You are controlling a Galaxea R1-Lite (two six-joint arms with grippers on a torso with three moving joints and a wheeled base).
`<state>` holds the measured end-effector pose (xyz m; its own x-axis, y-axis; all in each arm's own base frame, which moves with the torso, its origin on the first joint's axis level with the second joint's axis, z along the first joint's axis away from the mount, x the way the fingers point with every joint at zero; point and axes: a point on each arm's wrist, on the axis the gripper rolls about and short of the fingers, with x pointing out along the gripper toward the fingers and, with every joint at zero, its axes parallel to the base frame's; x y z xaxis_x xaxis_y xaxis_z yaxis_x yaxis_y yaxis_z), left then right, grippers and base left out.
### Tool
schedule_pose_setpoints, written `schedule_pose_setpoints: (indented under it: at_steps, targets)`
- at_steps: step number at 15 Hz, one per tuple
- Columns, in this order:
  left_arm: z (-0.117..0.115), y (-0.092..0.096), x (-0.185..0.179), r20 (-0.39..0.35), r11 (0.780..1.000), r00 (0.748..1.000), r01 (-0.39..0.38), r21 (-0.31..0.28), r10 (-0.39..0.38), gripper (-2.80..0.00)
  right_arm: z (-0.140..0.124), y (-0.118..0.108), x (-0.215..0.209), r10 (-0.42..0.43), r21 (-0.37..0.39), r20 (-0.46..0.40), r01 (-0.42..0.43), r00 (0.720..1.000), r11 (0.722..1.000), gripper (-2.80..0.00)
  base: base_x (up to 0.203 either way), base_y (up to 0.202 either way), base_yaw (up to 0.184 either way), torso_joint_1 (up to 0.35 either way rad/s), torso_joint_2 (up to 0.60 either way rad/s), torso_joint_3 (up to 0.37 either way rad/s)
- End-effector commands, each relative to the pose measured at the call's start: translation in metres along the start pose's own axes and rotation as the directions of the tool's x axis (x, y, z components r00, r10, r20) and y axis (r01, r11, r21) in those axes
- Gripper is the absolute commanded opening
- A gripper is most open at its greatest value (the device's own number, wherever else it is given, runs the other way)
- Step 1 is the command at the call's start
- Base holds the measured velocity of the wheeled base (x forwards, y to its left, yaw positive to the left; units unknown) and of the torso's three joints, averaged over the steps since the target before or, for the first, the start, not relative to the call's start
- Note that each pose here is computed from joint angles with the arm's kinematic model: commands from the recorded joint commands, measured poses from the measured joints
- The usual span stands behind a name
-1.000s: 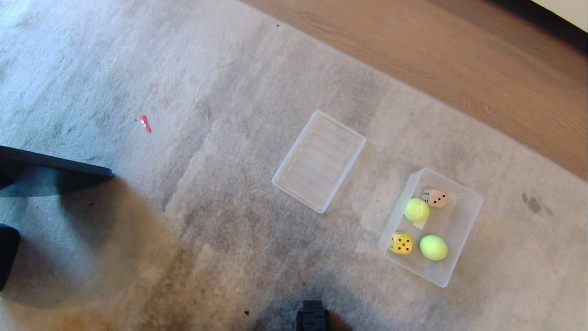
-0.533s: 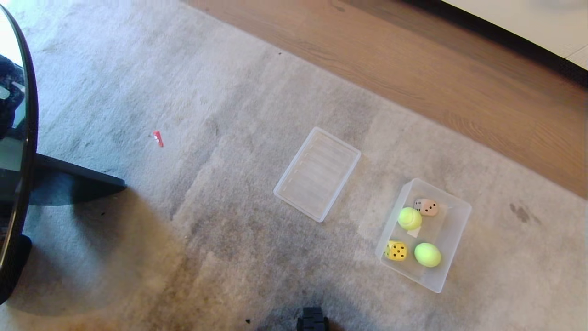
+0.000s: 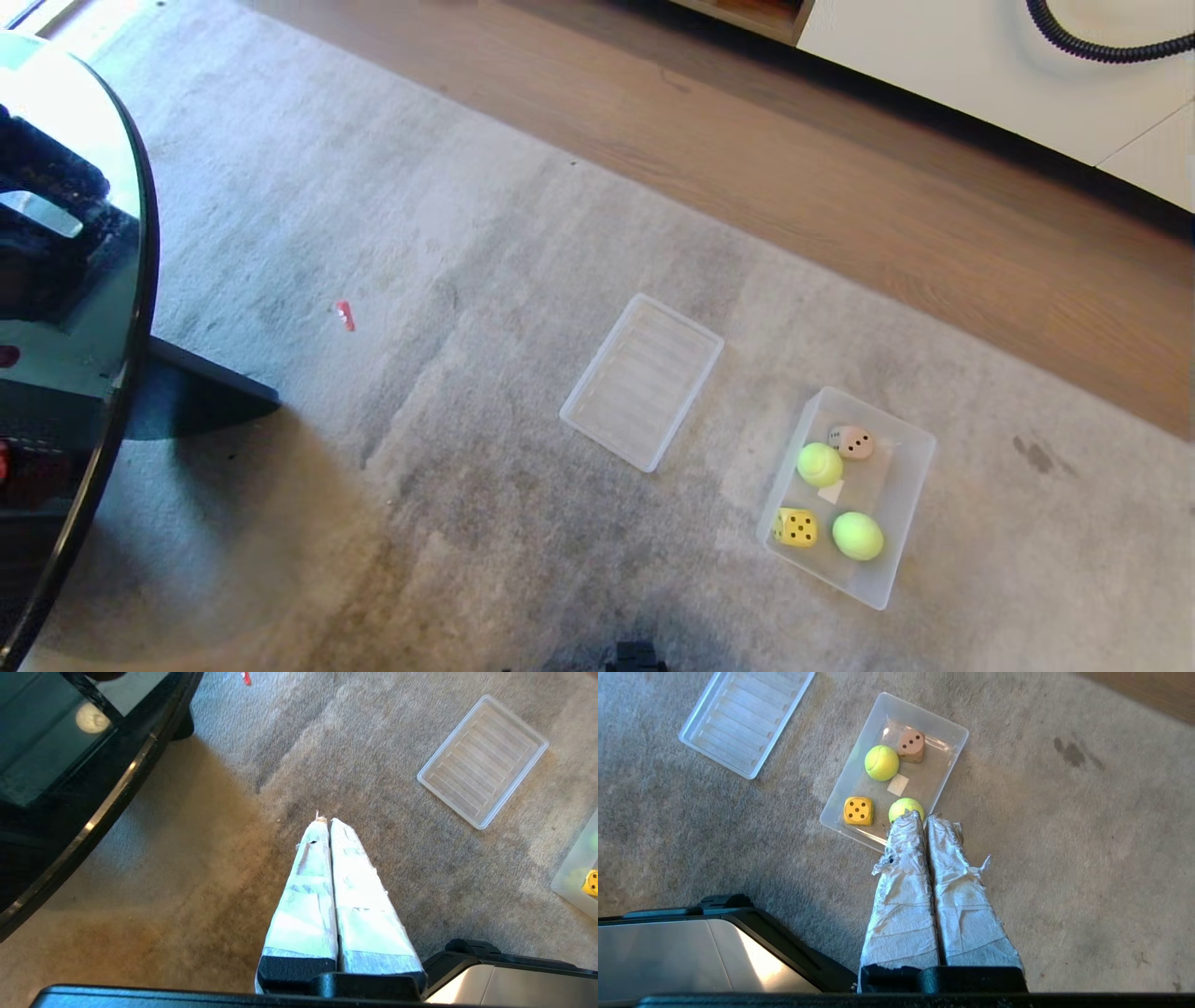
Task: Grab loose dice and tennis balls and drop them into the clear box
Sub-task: Pick up toys out of the box
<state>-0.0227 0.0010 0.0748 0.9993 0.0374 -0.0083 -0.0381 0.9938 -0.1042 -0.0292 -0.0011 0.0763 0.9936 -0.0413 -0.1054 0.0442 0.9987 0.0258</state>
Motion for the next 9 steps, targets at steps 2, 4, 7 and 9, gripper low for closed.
schedule_pose_setpoints:
  at_steps: [2, 4, 7, 9]
  targets:
    - [0.0, 0.0, 0.0, 0.001, 1.0, 1.0, 0.001, 0.0, -0.001, -2.8, -0.0001, 0.0, 0.0002, 0.0, 0.0, -0.003, 0.0, 1.0, 1.0, -2.8, 0.0, 0.0, 0.0, 0.0, 0.0, 0.201]
    - [0.0001, 0.0001, 0.0, 0.001, 1.0, 1.0, -0.004, -0.006, 0.004, -2.8, 0.0, 0.0, 0.0002, 0.0, 0.0, -0.002, 0.0, 1.0, 1.0, -2.8, 0.0, 0.0, 0.0, 0.0, 0.0, 0.207]
    - [0.0001, 0.0001, 0.0, 0.001, 1.0, 1.0, -0.004, -0.006, 0.004, -2.8, 0.0001, 0.0, 0.0002, 0.0, 0.0, -0.002, 0.0, 1.0, 1.0, -2.8, 0.0, 0.0, 0.0, 0.002, 0.0, 0.204]
    - [0.0001, 0.0001, 0.0, 0.001, 1.0, 1.0, -0.004, -0.007, 0.004, -2.8, -0.0001, 0.0, 0.0002, 0.0, 0.0, -0.003, 0.0, 1.0, 1.0, -2.8, 0.0, 0.0, 0.0, 0.005, 0.0, 0.214]
